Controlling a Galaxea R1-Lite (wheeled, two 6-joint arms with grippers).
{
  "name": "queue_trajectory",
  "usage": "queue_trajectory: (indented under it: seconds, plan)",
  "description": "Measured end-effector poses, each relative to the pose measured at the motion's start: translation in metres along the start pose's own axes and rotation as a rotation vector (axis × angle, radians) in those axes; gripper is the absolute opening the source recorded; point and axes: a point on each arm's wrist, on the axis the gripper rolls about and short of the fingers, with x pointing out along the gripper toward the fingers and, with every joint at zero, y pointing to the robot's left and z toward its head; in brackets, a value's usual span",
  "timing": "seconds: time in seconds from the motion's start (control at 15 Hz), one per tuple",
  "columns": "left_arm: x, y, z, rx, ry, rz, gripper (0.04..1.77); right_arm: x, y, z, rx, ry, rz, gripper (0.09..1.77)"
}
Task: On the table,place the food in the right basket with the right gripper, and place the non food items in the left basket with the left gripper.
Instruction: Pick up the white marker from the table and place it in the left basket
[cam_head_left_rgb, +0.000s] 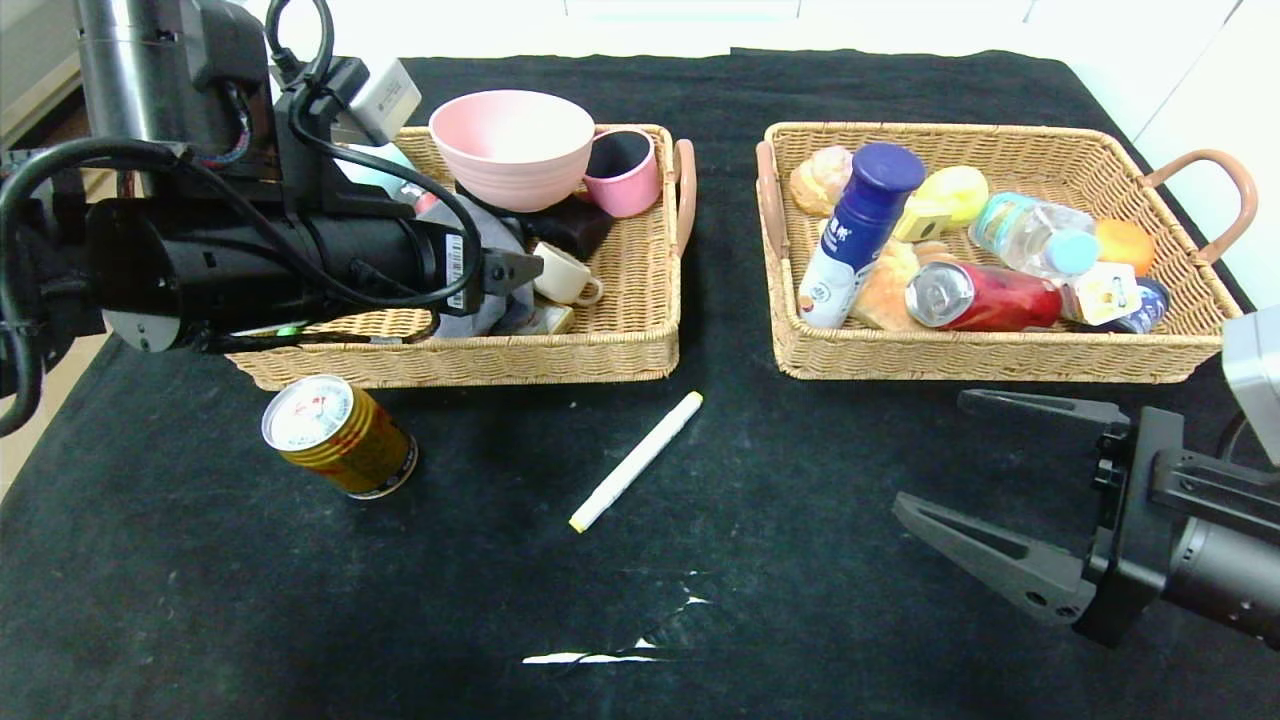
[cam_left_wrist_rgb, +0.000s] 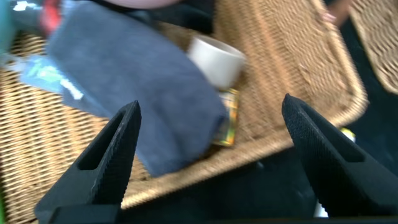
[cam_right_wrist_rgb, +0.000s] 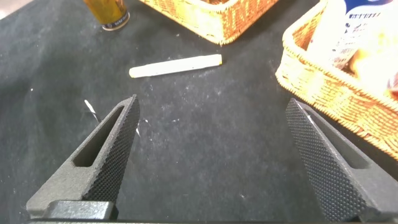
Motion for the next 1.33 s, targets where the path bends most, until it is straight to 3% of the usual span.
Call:
queue_trajectory:
  seconds: [0.87,1.0,1.33]
  plan:
    - [-0.04,-0.07,-0.02,0.219,0.191,-0.271,1.7,-0.016,0.003,0.016,-0.026,-0.068,-0.011,1.71]
    - [-0.037,-0.079,-0.024,0.242,0.211,-0.278,1.7,-0.018,0.004,0.018,-0.03,-0.08,-0.012,1.71]
    - [-0.018,-0.097,-0.041,0.286,0.272,-0.224,1.71,-0.02,0.004,0.019,-0.032,-0.086,-0.014,1.71]
